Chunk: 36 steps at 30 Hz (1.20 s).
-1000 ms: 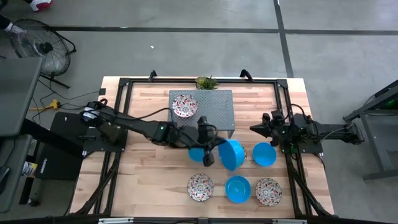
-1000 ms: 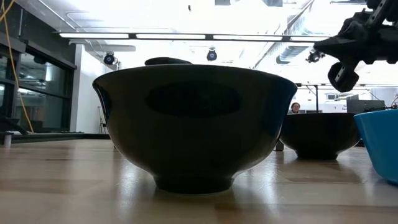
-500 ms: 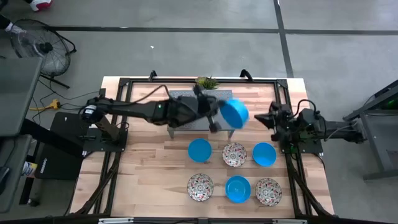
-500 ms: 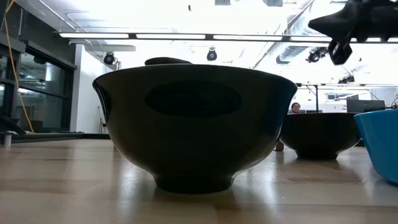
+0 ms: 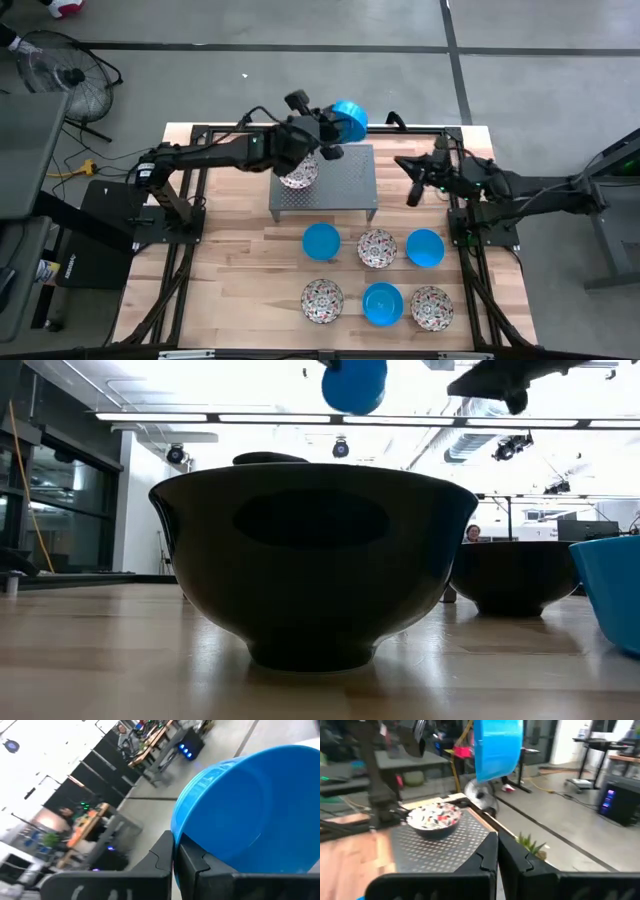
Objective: Pick & Place Mini bowls
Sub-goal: Put the blue bowl on the shelf
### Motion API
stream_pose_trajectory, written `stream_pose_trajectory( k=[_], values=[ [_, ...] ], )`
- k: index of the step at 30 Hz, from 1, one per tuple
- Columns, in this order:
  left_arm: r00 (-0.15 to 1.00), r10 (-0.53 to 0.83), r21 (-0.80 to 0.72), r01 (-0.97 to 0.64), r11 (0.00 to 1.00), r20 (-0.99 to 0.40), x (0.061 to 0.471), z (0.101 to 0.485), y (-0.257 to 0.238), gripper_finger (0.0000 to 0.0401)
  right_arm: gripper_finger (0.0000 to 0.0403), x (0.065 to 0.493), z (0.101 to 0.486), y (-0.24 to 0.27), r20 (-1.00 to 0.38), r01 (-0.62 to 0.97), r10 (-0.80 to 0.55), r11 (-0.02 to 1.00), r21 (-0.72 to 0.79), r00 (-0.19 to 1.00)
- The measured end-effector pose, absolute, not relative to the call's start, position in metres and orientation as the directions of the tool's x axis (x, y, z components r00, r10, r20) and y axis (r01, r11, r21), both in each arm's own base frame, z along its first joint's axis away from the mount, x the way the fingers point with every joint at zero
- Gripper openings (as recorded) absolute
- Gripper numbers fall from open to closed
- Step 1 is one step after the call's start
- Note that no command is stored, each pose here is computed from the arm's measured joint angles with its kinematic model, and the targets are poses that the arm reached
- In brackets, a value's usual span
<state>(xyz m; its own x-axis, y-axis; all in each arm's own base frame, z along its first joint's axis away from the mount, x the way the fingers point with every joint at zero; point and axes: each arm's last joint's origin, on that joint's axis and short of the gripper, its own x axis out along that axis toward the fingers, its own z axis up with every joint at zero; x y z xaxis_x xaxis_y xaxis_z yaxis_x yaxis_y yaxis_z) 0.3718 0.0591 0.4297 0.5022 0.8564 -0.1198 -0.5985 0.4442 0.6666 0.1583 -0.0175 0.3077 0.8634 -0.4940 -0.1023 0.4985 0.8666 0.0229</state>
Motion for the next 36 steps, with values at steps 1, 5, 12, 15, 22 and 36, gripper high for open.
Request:
stream_pose_trajectory(
  k=[1, 5, 12, 15, 22, 36],
  values=[
    [0.493, 0.862, 0.679, -0.593, 0.433, -0.120, 0.371, 0.430, 0.063, 0.0000, 0.0000, 0.164, 0.310, -0.018, -0.112, 0.516, -0.511, 0.856, 0.020, 0.852],
    [0.491, 0.862, 0.705, -0.566, 0.427, -0.127, 0.369, 0.430, 0.080, 0.0000, 0.0011, 0.182, 0.316, -0.021, -0.133, 0.574, -0.568, 0.819, 0.003, 0.812],
    [0.579, 0.801, 0.642, -0.558, 0.525, -0.153, 0.365, 0.429, 0.111, 0.0000, 0.0088, 0.207, 0.305, -0.032, -0.208, 0.611, -0.608, 0.790, -0.060, 0.766],
    [0.623, 0.765, 0.577, -0.568, 0.586, -0.163, 0.363, 0.429, 0.120, 0.0000, 0.0124, 0.216, 0.301, -0.036, -0.205, 0.630, -0.632, 0.772, -0.081, 0.748],
    [0.664, 0.729, 0.479, -0.592, 0.648, -0.166, 0.360, 0.429, 0.133, 0.0000, 0.0160, 0.235, 0.302, -0.040, -0.091, 0.687, -0.714, 0.695, -0.210, 0.694],
    [0.664, 0.729, 0.553, -0.549, 0.627, -0.166, 0.360, 0.429, 0.134, 0.0000, 0.0163, 0.240, 0.323, -0.042, 0.118, 0.755, -0.749, 0.629, -0.187, 0.653]
  ],
)
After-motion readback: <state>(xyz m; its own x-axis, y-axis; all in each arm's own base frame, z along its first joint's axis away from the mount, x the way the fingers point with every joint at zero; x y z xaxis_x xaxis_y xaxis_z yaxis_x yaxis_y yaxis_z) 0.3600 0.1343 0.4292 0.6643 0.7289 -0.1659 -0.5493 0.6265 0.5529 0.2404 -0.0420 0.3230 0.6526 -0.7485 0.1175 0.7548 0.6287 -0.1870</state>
